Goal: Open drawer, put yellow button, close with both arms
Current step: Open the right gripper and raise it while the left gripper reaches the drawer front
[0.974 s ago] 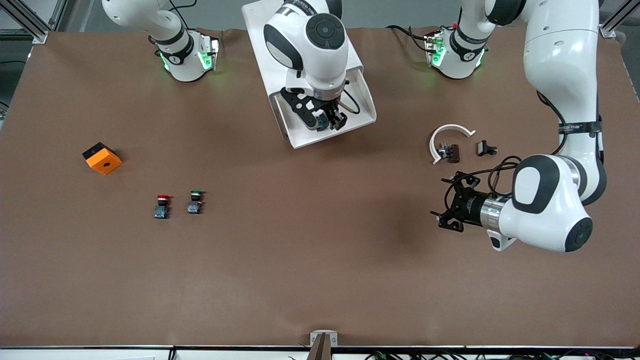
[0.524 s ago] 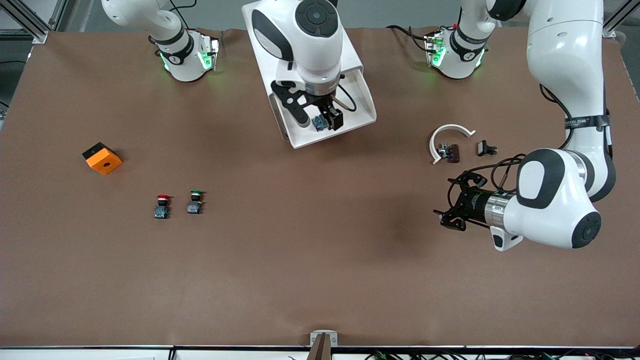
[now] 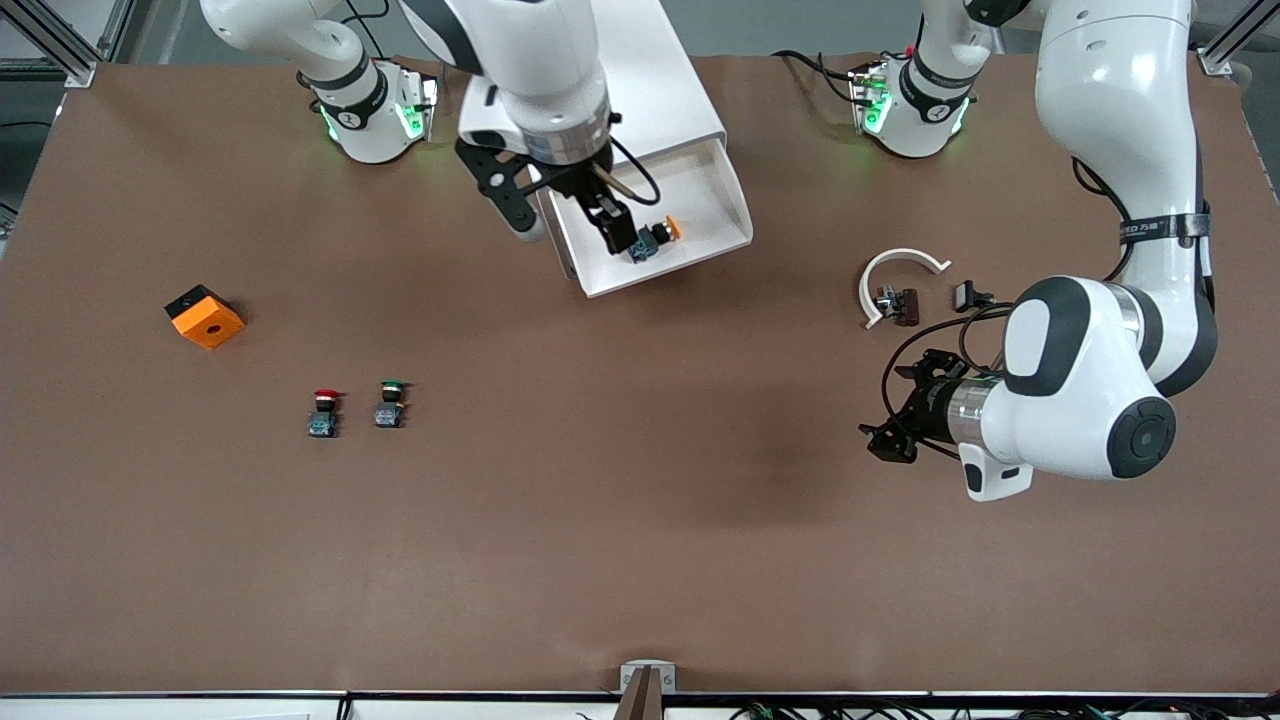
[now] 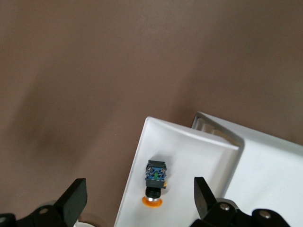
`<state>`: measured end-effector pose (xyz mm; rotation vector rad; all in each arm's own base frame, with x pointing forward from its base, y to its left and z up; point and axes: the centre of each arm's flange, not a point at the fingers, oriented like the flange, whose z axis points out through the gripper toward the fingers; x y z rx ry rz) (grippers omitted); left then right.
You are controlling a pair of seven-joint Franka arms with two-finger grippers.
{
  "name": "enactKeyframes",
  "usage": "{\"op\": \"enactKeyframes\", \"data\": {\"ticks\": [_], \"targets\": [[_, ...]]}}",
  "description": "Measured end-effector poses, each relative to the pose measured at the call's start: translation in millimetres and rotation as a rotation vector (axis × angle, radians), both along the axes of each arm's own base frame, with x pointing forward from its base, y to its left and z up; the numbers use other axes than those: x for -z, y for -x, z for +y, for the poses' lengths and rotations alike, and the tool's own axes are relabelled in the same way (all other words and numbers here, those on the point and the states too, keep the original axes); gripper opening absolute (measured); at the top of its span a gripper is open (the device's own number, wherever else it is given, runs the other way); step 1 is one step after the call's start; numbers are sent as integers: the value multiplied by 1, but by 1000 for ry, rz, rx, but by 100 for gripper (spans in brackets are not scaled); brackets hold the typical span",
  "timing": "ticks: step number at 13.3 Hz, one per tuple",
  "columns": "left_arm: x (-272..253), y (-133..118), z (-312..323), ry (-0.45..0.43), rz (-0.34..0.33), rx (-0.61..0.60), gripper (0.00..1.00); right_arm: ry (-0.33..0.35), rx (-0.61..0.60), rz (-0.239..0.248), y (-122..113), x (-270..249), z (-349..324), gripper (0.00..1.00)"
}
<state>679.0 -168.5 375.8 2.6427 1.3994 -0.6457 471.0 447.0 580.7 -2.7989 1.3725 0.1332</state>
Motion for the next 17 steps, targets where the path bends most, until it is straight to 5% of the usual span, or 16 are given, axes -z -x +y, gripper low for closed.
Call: {"op": "enactKeyframes", "data": {"ticks": [5,12,17], "targets": [[-27,10,-60,-127,-168,179,100,-2,-112,7,-19,-23,-50,100],[-33,43,-148,-136,-292,381,100,-20,-350,17,-66,-40,-153,100],[-8,95,-214,-117,-363,485,100,-45,-523,7,-94,-42,-226,100]]}}
